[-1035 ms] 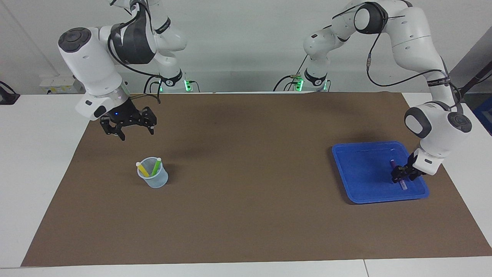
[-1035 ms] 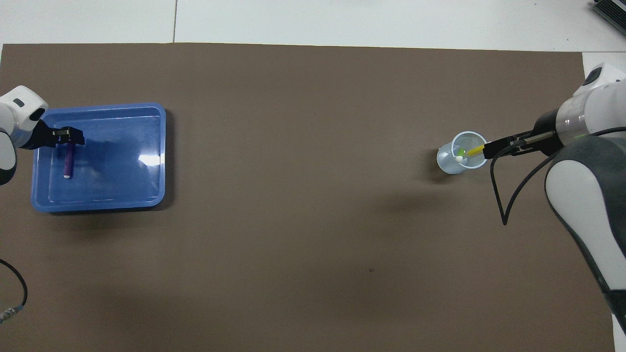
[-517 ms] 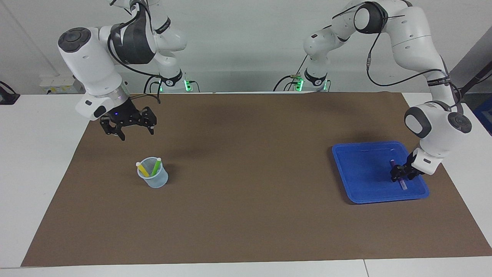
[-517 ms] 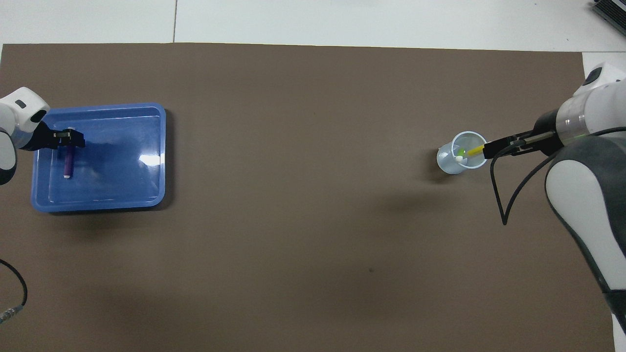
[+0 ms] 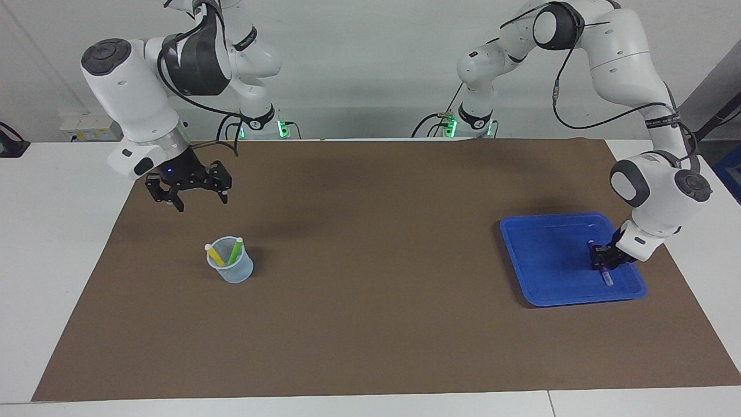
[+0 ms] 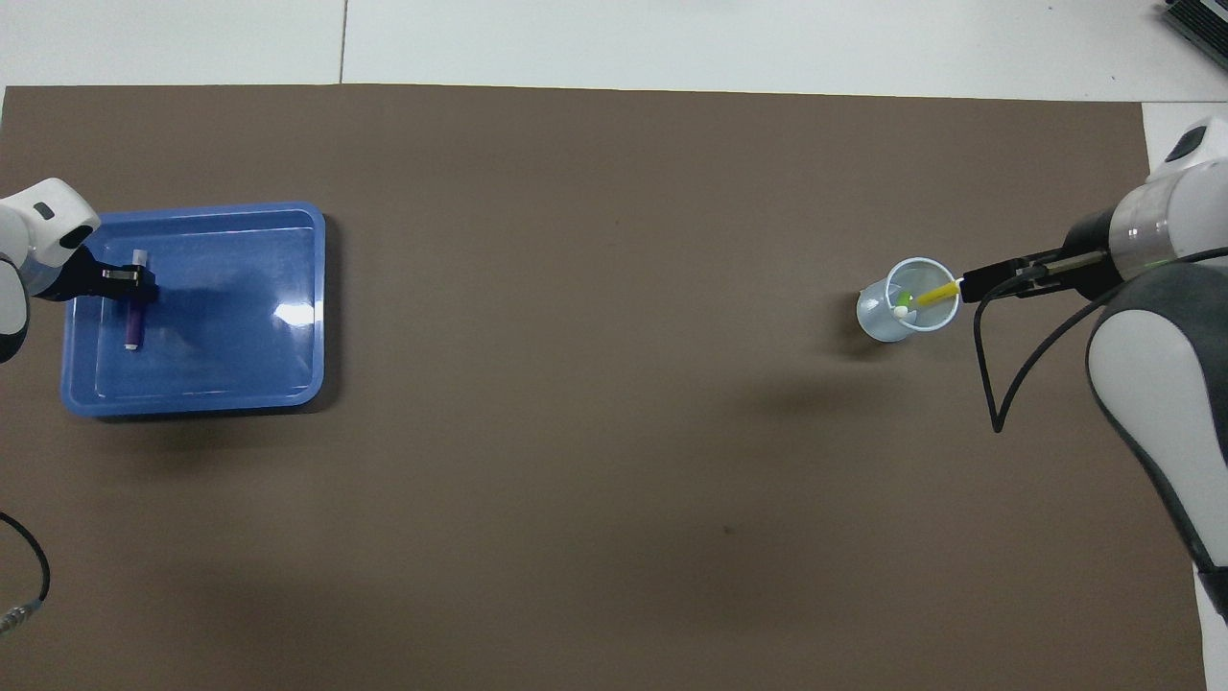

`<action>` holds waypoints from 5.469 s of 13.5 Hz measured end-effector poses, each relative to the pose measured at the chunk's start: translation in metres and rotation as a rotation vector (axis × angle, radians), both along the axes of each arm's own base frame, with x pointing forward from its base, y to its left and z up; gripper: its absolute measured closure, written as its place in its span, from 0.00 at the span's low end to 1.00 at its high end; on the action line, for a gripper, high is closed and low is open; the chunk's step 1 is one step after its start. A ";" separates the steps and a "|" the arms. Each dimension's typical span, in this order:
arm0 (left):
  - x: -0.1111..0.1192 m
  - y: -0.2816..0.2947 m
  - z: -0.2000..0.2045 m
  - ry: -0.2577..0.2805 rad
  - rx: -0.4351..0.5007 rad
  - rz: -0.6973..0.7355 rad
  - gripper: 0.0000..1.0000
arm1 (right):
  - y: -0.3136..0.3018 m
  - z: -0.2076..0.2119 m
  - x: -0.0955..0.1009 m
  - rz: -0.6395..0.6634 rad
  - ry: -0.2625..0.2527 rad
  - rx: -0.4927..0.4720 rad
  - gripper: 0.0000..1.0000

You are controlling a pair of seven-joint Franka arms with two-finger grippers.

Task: Transfer and insert pens with both arms
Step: 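Move the left gripper down over the purple pen in the blue tray, then grasp the purple pen with the left gripper and lift it, then carry the purple pen toward the right gripper while the right gripper approaches, then close the right gripper on the purple pen's free end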

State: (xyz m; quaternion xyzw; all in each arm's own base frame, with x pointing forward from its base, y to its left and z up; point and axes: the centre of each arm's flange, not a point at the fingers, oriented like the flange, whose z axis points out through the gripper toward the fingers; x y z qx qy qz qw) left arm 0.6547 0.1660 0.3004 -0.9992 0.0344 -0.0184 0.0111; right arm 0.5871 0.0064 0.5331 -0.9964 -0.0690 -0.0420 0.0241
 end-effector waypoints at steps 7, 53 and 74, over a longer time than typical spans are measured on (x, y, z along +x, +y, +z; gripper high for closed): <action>-0.001 0.000 0.001 0.006 -0.002 0.001 0.79 | -0.009 0.001 0.001 -0.019 -0.013 0.008 0.00; -0.047 -0.305 0.125 0.523 -0.287 0.747 0.82 | 0.108 0.011 -0.005 -0.366 0.098 0.541 0.00; -0.071 -0.464 0.119 0.654 -0.502 1.302 0.82 | 0.279 -0.067 -0.040 -0.245 0.026 0.549 0.04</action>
